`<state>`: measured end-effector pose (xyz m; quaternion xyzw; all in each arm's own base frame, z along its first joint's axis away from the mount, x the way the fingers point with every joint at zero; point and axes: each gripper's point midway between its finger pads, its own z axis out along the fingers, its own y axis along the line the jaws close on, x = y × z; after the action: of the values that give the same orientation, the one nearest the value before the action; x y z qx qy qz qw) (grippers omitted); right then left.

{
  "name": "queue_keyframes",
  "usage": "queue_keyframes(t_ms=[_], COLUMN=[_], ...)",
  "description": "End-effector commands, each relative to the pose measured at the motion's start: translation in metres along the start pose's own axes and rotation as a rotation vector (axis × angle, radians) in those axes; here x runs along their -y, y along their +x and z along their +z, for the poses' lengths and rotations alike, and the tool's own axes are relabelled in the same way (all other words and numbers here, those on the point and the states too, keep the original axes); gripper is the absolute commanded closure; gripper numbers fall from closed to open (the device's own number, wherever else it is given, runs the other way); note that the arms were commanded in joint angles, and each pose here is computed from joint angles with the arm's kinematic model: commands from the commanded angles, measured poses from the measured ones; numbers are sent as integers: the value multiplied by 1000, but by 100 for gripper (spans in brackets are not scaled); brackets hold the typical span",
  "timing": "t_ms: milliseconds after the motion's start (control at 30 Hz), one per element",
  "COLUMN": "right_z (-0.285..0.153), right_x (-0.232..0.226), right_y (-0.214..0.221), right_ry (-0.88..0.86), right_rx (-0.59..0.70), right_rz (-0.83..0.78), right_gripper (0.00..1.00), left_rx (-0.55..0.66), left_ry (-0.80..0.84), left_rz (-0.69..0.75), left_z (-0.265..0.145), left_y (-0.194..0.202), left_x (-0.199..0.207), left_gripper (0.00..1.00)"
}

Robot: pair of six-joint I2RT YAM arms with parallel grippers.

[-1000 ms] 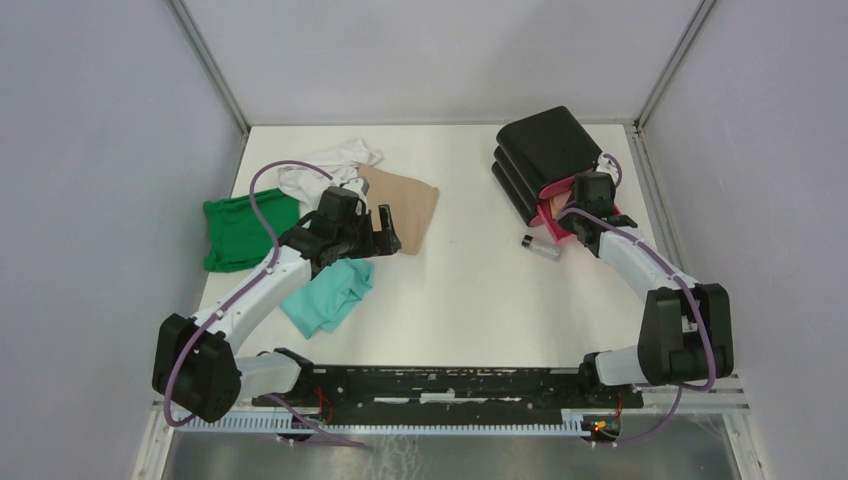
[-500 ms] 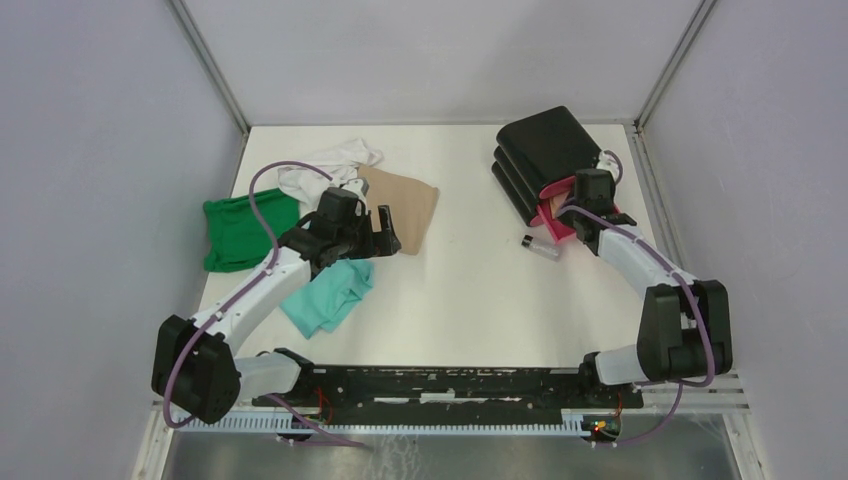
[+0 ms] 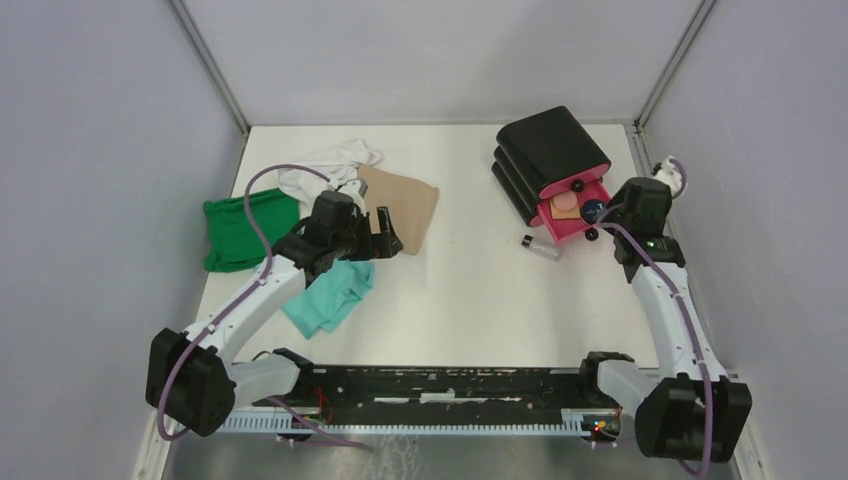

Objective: Organize the makeup

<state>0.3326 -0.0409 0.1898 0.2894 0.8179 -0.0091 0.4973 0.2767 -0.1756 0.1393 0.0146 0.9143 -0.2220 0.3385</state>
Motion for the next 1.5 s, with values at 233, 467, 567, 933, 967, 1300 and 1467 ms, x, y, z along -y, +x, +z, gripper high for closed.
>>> queue_keyframes(t_ms=[233, 467, 567, 933, 967, 1300, 1467], right_z=[18, 31, 36, 55, 58, 87, 92], right_x=[63, 60, 61, 82, 84, 62, 50], right_y=[50, 45, 43, 36, 38, 38, 37], right_ry=[35, -8, -13, 70, 71, -71, -113], right_rx=[-246, -282, -283, -245, -251, -242, -231], right_rz=[396, 389, 394, 452, 472, 600, 599], right_gripper=[53, 52, 51, 53, 54, 56, 60], left_rx=[90, 66, 53, 85, 86, 85, 93], left_ry=[94, 94, 95, 95, 97, 105, 104], left_rz=[21, 41, 52, 38, 40, 44, 45], left_z=[-15, -14, -14, -26, -29, -38, -39], left_y=[-18, -17, -17, -17, -18, -14, -16], left_x=[19, 19, 20, 20, 21, 21, 21], left_gripper=[1, 1, 1, 0, 0, 1, 1])
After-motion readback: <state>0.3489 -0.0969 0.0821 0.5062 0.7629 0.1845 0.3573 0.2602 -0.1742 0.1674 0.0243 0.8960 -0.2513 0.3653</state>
